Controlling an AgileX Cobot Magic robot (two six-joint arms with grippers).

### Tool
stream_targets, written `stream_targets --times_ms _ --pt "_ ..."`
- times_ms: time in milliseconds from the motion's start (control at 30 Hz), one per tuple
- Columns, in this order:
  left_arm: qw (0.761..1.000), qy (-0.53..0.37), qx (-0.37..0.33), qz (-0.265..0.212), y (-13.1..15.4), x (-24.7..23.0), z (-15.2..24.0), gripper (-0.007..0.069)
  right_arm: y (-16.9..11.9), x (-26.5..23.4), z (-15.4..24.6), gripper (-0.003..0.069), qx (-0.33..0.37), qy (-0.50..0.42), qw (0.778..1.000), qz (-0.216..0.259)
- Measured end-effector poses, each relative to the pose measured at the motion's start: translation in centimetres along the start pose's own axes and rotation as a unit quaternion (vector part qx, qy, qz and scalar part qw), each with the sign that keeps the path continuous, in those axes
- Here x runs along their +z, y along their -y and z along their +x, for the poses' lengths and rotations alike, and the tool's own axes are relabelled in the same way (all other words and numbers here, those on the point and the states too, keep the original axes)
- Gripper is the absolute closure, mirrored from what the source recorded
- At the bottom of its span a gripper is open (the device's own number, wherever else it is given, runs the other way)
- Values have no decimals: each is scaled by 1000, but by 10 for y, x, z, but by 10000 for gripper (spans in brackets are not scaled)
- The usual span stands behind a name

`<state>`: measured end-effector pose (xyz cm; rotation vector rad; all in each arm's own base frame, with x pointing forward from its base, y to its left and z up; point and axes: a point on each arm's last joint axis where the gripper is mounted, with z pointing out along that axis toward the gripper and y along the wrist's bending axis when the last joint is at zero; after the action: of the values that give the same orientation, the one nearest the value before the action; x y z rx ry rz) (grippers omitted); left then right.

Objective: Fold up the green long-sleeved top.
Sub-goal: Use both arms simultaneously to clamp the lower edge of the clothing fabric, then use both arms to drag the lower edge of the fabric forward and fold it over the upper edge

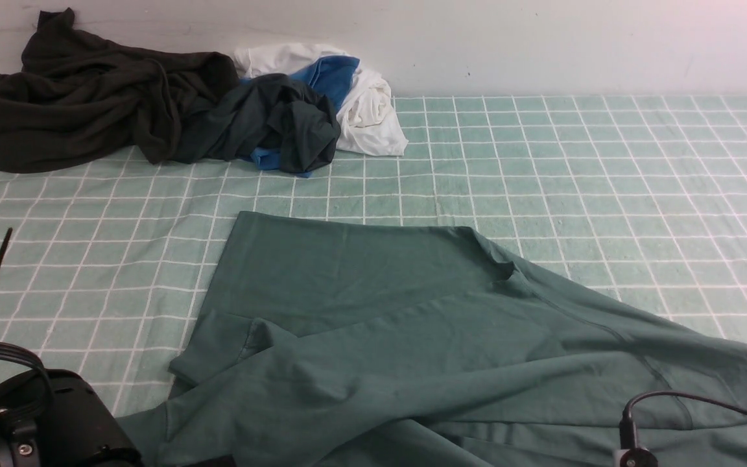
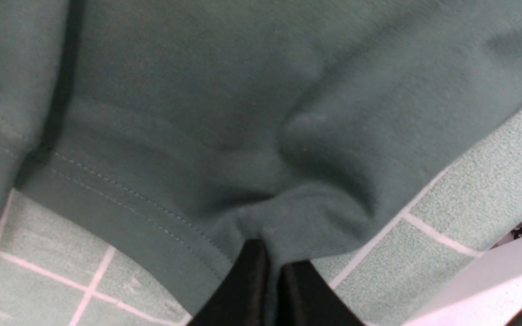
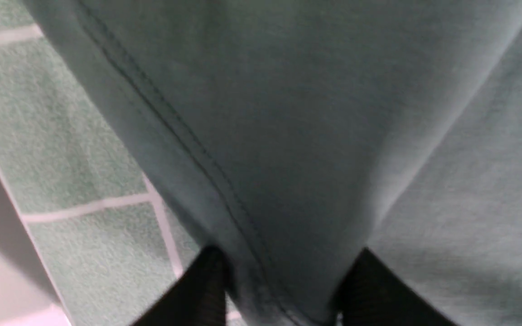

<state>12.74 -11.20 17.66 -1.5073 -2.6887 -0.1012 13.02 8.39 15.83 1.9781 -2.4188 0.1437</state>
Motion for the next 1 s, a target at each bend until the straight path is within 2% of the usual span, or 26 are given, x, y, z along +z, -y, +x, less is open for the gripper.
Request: stream_targets --times_ms 133,200,300,367,433,467,533,667,700,733,767,800,867,1000 --pt "1000 3 -16 -9 -4 -14 -7 625 12 -16 -5 610 12 -7 1000 21" --pt "999 11 -24 -36 -12 -30 -15 625 25 -37 -11 647 18 -3 998 55" --pt "996 29 -39 -72 -24 -52 -24 625 42 -62 -18 650 25 9 995 96" --pt "990 67 -62 -107 -45 -82 -34 615 64 -93 -20 650 50 29 988 141" --pt "982 101 -88 -131 -69 -107 -40 610 86 -113 -16 650 85 48 980 171" --pt "982 103 -90 -133 -72 -110 -41 610 90 -117 -14 650 93 52 979 177" --pt "974 126 -111 -152 -102 -132 -47 608 116 -134 -7 650 128 71 969 201" --pt "968 140 -127 -167 -149 -150 -62 608 153 -142 0 650 168 96 959 205" --pt "968 140 -127 -168 -151 -150 -63 608 156 -140 0 650 167 95 960 203" --pt "967 142 -128 -170 -171 -152 -73 608 170 -138 1 650 176 99 959 198" --pt "966 142 -133 -168 -187 -150 -80 608 183 -135 2 650 186 104 957 198" --pt "966 142 -134 -168 -189 -150 -81 608 185 -132 1 650 187 102 957 196" --pt "965 140 -146 -166 -222 -140 -99 608 212 -120 3 650 205 106 953 198" --pt "964 137 -160 -162 -253 -121 -118 607 239 -96 1 650 223 107 948 198"
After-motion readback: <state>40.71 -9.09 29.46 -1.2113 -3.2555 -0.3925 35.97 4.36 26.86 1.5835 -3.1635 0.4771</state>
